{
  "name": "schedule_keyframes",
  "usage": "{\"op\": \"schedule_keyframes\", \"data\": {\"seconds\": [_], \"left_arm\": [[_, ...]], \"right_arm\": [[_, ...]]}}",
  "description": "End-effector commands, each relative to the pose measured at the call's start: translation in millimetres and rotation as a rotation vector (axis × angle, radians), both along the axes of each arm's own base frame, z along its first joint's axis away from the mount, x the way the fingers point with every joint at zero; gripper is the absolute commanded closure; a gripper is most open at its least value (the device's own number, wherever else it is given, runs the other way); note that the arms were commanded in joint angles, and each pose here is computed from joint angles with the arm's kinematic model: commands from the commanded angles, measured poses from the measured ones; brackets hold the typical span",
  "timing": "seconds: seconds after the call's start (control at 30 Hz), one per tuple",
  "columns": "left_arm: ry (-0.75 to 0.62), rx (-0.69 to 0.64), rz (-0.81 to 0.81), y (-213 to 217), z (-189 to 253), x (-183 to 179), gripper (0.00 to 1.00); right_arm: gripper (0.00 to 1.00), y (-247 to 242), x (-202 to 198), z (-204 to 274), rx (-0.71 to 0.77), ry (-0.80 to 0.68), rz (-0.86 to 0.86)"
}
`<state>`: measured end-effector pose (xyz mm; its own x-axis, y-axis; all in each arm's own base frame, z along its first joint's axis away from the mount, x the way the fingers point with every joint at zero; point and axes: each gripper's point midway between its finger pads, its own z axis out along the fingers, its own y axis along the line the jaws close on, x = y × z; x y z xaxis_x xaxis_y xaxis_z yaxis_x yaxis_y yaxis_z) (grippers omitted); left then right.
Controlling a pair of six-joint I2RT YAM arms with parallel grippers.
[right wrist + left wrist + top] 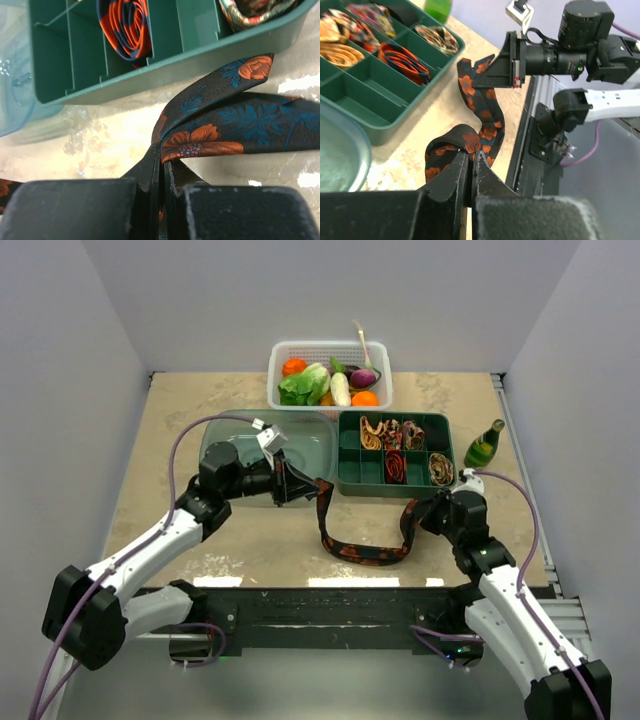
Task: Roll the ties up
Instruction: Place the tie at the center of the board.
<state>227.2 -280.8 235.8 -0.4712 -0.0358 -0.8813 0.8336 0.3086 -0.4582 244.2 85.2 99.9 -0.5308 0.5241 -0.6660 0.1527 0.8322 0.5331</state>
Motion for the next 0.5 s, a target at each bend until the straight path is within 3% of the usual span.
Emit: {"op": "schedule_keyframes", "data": {"seconds": [0.0, 0.23, 0.47], "left_arm": [[-0.121, -0.058, 0.101, 10, 33, 6, 1.00], [-0.095, -0.017, 0.140, 18, 17, 4, 1.00], [0.064, 0.042, 0.211, 29, -27, -1, 1.00]], "right_arm": [[1.00, 3, 15, 31, 0.006, -0.113, 0.023], [1.00, 3, 17, 51, -0.003, -0.217, 0.048], [1.00, 3, 6, 10, 0.025, -0.092, 0.023]]}}
